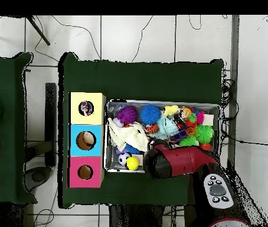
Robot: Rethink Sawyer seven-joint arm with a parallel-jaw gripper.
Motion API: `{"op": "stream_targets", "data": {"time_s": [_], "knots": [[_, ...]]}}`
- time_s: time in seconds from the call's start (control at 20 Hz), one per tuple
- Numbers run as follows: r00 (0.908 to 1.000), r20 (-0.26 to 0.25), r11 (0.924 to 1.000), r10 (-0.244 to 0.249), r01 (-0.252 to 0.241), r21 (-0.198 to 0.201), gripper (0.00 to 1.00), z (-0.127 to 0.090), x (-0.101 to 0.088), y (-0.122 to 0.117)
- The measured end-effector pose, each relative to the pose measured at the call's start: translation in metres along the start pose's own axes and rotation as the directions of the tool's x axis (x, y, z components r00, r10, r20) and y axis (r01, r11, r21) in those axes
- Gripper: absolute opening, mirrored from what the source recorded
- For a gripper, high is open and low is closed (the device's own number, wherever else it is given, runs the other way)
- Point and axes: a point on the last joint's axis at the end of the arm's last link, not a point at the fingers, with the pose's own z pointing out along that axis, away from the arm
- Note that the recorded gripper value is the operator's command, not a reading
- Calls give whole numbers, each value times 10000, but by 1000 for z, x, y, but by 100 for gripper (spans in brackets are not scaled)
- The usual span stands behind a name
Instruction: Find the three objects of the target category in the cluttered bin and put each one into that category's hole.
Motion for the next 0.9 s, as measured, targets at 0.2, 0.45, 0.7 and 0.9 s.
{"op": "stream_targets", "data": {"time_s": [0.2,0.45,0.7,0.9], "knots": [[10000,-24,10000,68,-68,-21,100,1,1,-2],[9996,-76,9997,259,-259,-38,100,4,2,-9],[9991,-237,9993,350,-353,-92,100,10,7,-10],[9989,-272,9992,369,-373,-122,100,12,8,-8]]}}
